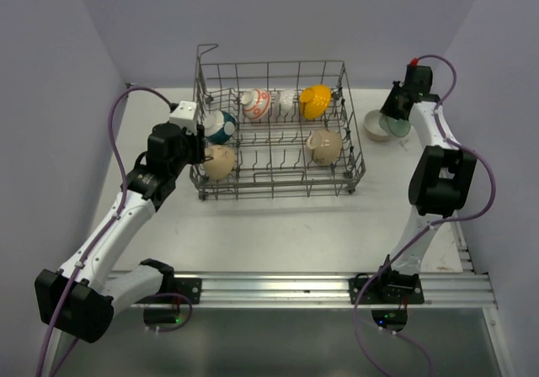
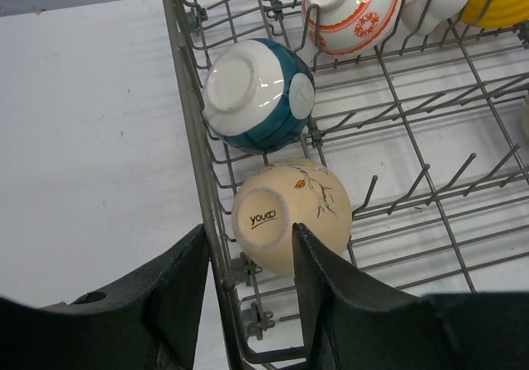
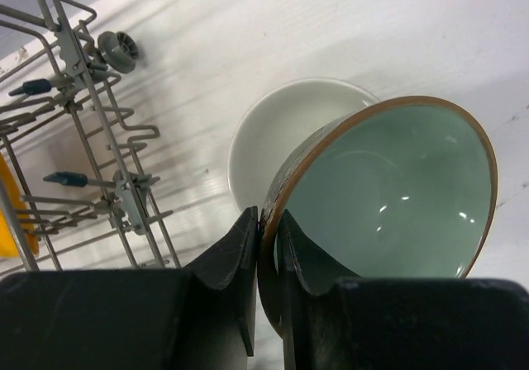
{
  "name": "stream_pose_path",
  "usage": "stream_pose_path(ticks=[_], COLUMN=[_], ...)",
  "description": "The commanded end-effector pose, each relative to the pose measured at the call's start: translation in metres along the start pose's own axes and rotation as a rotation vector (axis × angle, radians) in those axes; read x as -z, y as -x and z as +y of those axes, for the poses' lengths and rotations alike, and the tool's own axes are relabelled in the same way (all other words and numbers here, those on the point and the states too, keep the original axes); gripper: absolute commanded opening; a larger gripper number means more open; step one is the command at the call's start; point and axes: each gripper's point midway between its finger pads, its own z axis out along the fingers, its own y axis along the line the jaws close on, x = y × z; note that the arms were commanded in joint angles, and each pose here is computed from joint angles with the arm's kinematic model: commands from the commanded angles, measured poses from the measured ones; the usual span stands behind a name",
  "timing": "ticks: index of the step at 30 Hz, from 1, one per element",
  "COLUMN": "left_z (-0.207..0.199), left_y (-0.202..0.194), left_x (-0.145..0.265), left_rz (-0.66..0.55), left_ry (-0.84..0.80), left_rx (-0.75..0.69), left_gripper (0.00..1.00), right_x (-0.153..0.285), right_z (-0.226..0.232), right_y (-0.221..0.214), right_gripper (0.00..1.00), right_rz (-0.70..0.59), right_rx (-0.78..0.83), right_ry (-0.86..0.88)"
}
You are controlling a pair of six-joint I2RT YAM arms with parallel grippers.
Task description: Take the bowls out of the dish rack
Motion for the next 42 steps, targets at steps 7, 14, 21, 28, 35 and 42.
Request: stream_pose_path(ticks=[7, 14, 21, 28, 35, 42], left_z=[-0.009, -0.011, -0.011, -0.012, -0.013, -0.014], left_y=[0.018, 0.018, 0.018, 0.019, 0.019, 0.018], left_x=[0.007, 0.008, 0.008, 0.009, 0.01, 0.009], left_rz=[-0.046, -0.047, -0.046, -0.047, -0.049, -0.045], left_ry=[-0.04, -0.053, -0.056, -0.062, -0.065, -0.07], left_rx=[0.016, 0.015, 0.015, 0.016, 0.018, 0.019], left_gripper=[0.5, 0.5, 0.51, 0.53, 0.55, 0.58], right_x=[-0.004, -0.022, -0.032, -0.038, -0.037, -0.025], right_z=[0.021, 0.035, 0.04, 0.032, 0.024, 0.028], right_y=[0.045, 0.019, -0.005, -0.02, -0.021, -0.014], right_gripper=[0.0, 0.0, 0.0, 0.28, 0.47, 0.54], right_rz=[-0.077, 0.001, 0.051, 0.092, 0.093, 0.079], right_rx=[0.104, 0.195, 0.247, 0.276, 0.276, 0.266], right_ry=[0.026, 0.013, -0.021, -0.057, -0.105, -0.093])
